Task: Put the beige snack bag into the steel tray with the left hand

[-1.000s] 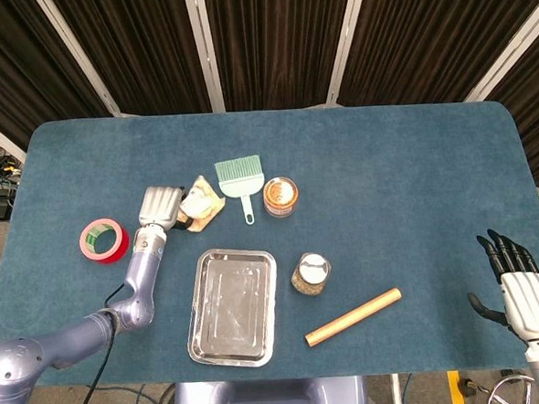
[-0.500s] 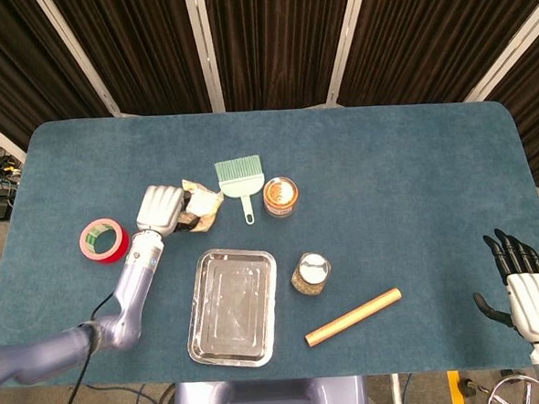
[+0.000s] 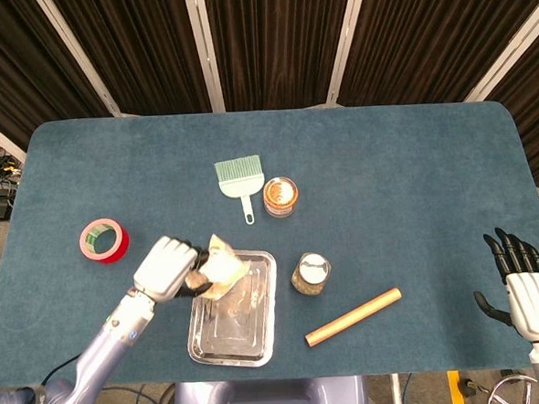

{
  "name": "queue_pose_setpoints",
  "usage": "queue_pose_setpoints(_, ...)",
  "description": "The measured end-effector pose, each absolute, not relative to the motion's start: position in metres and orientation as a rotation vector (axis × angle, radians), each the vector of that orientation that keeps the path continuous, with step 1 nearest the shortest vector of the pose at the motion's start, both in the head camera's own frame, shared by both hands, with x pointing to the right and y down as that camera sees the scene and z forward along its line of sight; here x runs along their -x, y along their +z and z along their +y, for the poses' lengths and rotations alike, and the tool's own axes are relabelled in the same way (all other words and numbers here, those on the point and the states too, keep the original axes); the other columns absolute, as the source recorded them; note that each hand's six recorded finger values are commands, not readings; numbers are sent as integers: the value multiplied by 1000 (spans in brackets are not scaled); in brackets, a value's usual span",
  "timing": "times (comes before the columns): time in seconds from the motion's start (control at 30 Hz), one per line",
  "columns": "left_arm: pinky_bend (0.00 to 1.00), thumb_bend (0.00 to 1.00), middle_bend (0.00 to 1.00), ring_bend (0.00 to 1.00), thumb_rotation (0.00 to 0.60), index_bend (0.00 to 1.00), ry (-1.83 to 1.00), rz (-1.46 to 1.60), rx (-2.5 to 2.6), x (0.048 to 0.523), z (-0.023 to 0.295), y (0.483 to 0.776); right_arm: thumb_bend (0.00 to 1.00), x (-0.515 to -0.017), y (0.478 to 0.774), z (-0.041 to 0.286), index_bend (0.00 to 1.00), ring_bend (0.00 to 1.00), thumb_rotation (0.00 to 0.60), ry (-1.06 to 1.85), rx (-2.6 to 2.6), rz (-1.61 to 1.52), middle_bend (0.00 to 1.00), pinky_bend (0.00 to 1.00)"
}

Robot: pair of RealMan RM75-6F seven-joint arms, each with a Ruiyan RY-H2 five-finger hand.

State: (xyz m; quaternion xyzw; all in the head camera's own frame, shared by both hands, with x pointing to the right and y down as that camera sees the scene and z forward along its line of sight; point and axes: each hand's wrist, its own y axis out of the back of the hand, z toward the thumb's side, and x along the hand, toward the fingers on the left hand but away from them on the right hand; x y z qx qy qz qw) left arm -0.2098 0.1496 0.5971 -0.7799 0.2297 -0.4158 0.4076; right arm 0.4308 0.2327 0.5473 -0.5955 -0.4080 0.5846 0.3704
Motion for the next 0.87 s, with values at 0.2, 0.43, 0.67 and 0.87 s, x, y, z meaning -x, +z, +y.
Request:
queue_pose_setpoints(0.2,133,137,0,4,600,1,-1077,474,1963,220,172,603,302,-430,547,233,0,0,600,1493,1521,-1040,0,97)
queue_pose_setpoints(0.43,92,129,0,0,600,0,-1132,510,1958,239,172,600,302,-428,547,234,0,0,600,1484,1522,-1025,0,97)
queue_pose_setpoints(0.67,16,113,0,0,600,0,-1212,663,1882,287,172,581,302,-429,549,234,0,0,600,1497,1527,-1019,0,97)
queue_pose_setpoints(0.87,0,94,0,0,600,0,-1312,861,1736,365,195,556,302,-426,552,234,0,0,600,1501,1535,-1004,0,98)
